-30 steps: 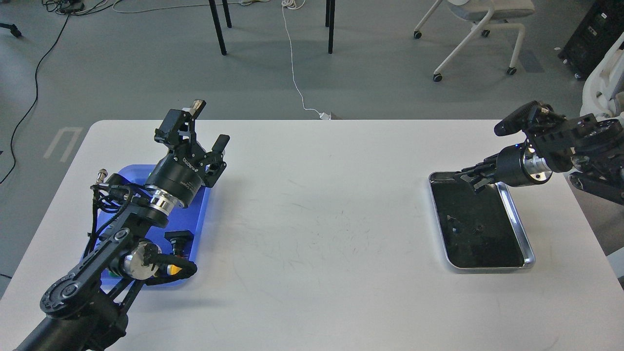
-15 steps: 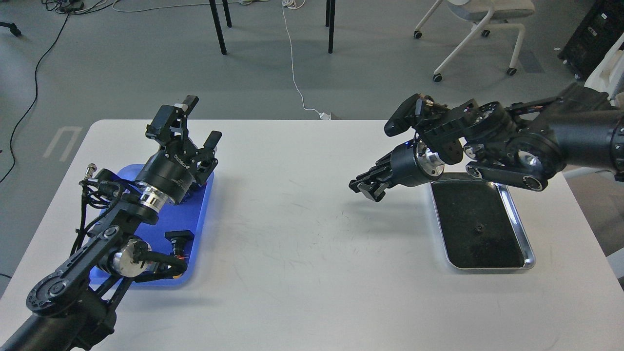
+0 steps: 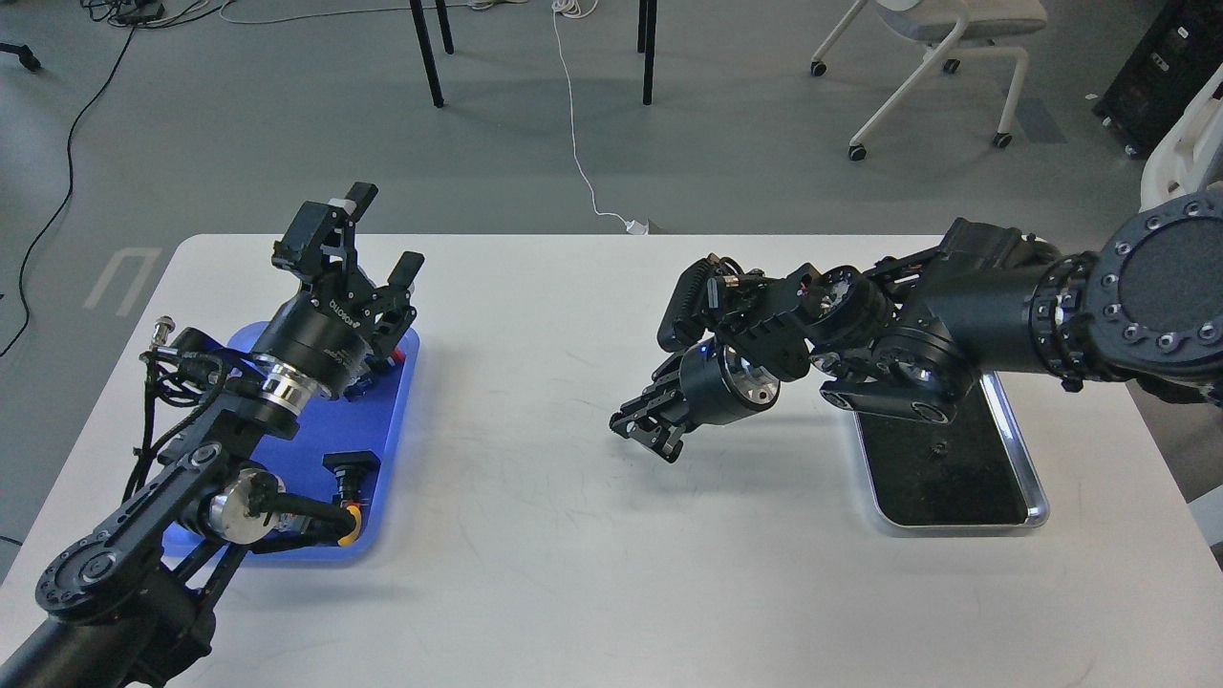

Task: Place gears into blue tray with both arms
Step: 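Carry the black part with the right gripper to the table center, then release the black part on the table and retract the right arm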

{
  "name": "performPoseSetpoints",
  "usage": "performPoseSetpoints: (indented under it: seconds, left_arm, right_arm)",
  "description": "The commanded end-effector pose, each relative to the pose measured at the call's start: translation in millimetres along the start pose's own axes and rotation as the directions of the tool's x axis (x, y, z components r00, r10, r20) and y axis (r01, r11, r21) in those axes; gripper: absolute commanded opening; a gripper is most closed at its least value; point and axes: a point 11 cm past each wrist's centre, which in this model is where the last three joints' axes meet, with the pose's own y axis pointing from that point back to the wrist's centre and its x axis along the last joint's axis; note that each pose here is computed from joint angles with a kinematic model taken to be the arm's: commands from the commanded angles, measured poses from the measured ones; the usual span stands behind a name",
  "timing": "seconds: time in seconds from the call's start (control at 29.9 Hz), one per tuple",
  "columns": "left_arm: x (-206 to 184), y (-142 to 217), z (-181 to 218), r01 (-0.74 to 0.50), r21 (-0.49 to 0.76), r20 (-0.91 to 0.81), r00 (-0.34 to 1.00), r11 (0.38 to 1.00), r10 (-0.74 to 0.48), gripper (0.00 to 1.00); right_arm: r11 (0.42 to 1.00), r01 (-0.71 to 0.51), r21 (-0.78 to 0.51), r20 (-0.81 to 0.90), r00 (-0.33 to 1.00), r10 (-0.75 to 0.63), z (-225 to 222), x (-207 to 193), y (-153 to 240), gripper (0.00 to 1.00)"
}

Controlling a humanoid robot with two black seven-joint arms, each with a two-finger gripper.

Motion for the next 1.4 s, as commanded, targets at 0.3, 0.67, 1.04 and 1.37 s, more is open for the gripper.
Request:
performPoseSetpoints:
  seconds: [0.3,0.67,1.04,1.37]
  left_arm:
    - [0,5,-4,-0.002,0.010,-0.005,1.000,1.000,0.002,0.98]
    - [-1,5,-5,-0.003,0.010,-0.008,1.000,1.000,0.003,0.98]
    - [-1,6,-6,-0.005,0.014,-0.010,1.000,1.000,0.005,0.98]
    - [-1,6,-6,-0.004,0.014,-0.008,1.000,1.000,0.005,0.98]
  right_arm:
    - [1.000,-0.006,0.025,0.011,1.000,0.006,-7,-24,-11,0.17]
    - [0.999,-0.029,0.030,0.017,0.999,0.028,-10,-39,-18,0.20]
    - [0.998,-0.050,0.030,0.014,0.999,0.050,-10,-37,-18,0.61]
    - [0.955,-0.295,-0.004,0.227,0.930,0.288,-4,10,7,0.97]
